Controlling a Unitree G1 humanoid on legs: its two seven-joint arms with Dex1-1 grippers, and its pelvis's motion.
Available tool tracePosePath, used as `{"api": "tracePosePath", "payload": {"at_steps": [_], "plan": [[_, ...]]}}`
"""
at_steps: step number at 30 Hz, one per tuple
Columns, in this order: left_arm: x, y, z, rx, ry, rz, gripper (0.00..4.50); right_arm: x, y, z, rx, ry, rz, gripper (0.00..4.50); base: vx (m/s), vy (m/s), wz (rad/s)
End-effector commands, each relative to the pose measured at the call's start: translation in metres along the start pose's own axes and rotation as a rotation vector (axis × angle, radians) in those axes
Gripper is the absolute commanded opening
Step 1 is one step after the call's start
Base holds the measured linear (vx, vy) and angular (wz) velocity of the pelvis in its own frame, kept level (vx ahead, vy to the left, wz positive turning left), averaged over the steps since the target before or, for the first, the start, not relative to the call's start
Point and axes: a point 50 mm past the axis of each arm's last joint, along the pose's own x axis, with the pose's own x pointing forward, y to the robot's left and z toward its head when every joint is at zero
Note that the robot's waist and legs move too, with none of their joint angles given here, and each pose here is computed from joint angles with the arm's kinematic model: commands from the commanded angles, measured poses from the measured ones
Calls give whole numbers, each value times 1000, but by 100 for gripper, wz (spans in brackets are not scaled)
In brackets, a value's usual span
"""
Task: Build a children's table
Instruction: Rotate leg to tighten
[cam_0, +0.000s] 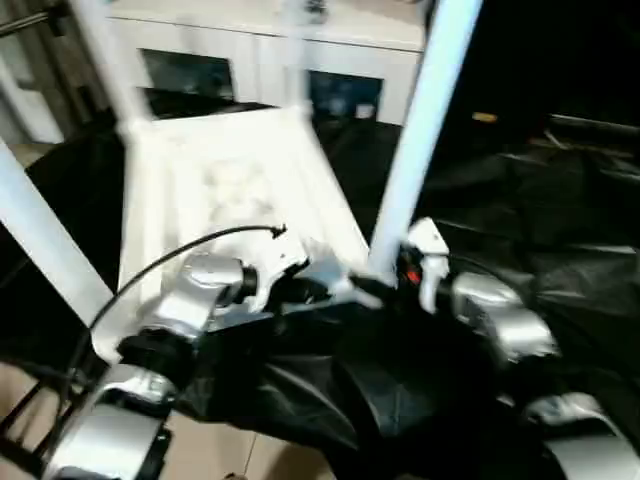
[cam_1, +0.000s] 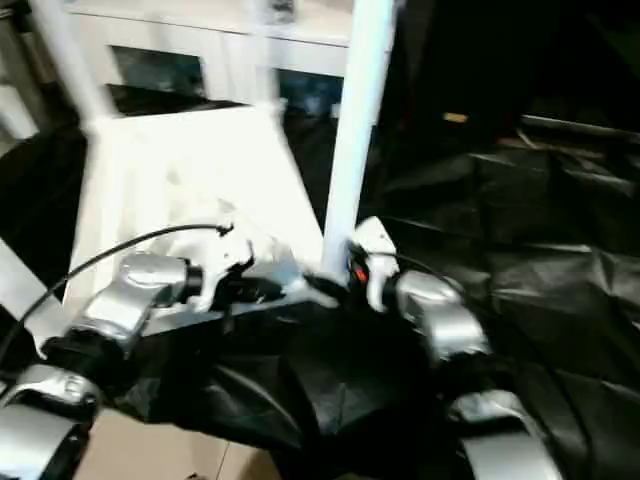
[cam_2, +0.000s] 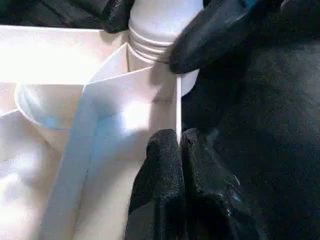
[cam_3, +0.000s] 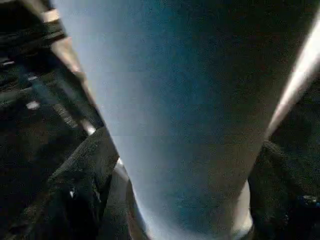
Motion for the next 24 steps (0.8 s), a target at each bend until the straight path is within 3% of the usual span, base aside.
{"api": "tracePosePath", "payload": {"at_steps": [1, 7, 17, 21, 24], "plan": [[8, -3, 5, 38, 4, -59, 0, 11, 21, 4, -19, -3, 204, 368, 0, 0, 0], [-1, 0, 2, 38, 25, -87, 0, 4, 30, 2, 11, 26, 337, 334, 0, 0, 0], [0, -2, 0, 37, 22, -105, 0, 3, 35, 1, 36, 42, 375, 273, 0, 0, 0], [1, 0, 0, 30, 16, -78, 0, 4, 34, 1, 44, 35, 350, 271, 0, 0, 0], [5, 3, 3, 13, -7, -9, 0, 14, 25, -1, 56, 7, 173, 270, 0, 0, 0]]}}
